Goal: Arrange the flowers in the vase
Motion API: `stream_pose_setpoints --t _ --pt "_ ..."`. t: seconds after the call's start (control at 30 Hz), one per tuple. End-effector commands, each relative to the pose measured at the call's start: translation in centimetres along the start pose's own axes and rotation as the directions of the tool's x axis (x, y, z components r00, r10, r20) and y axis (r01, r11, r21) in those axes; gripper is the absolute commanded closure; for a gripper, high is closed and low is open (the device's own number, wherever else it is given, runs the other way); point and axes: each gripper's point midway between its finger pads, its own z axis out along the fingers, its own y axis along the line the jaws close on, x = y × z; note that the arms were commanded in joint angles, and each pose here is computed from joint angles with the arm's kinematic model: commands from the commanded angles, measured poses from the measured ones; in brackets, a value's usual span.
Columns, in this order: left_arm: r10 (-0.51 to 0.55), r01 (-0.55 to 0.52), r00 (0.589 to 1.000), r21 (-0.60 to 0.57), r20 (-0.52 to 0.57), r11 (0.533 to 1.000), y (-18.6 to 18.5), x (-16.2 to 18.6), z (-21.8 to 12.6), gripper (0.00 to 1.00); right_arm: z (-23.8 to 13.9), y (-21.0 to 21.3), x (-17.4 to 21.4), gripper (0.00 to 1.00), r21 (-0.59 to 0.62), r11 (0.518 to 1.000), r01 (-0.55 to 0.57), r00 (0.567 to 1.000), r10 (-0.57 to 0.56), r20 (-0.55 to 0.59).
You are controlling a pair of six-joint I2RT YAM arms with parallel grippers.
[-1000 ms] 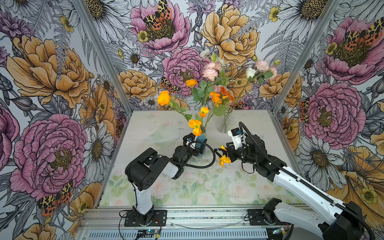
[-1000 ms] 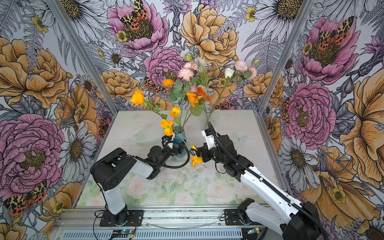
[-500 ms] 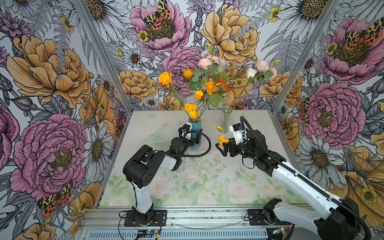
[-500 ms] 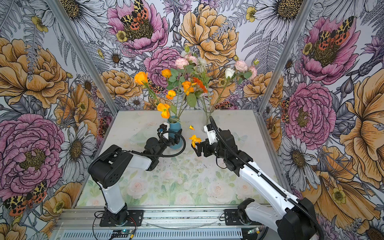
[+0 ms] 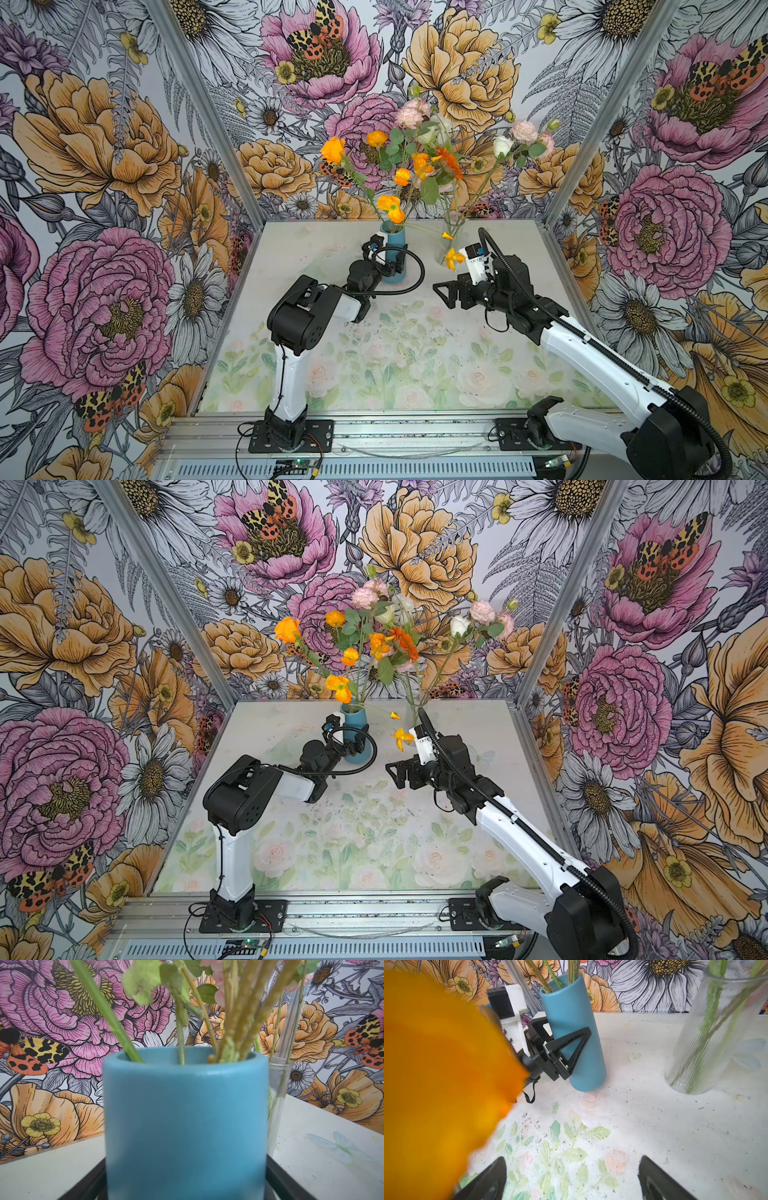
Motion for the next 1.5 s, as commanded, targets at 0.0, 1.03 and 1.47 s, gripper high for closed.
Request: stream_pose_setpoints --t 0.0,1.03,1.47 --pt "-0.021 0.01 0.942 0.034 0.334 0.999 0.5 -10.5 0.6 0.59 -0.1 0.1 -2.0 0.01 -0.012 0.999 0.033 0.999 -0.032 0.037" --pt "-0.009 -0.034 0.933 0.113 0.361 0.993 1.9 -6.6 6.4 0.6 3.9 -2.5 -3.5 0.01 -0.016 0.999 0.036 0.999 -0.037 -0.011" --pt "0.068 -0.108 0.948 0.113 0.31 0.988 0.8 -5.5 5.9 0.6 3.9 -2.7 -3.0 0.01 -0.013 1.0 0.027 1.0 -0.027 -0.014"
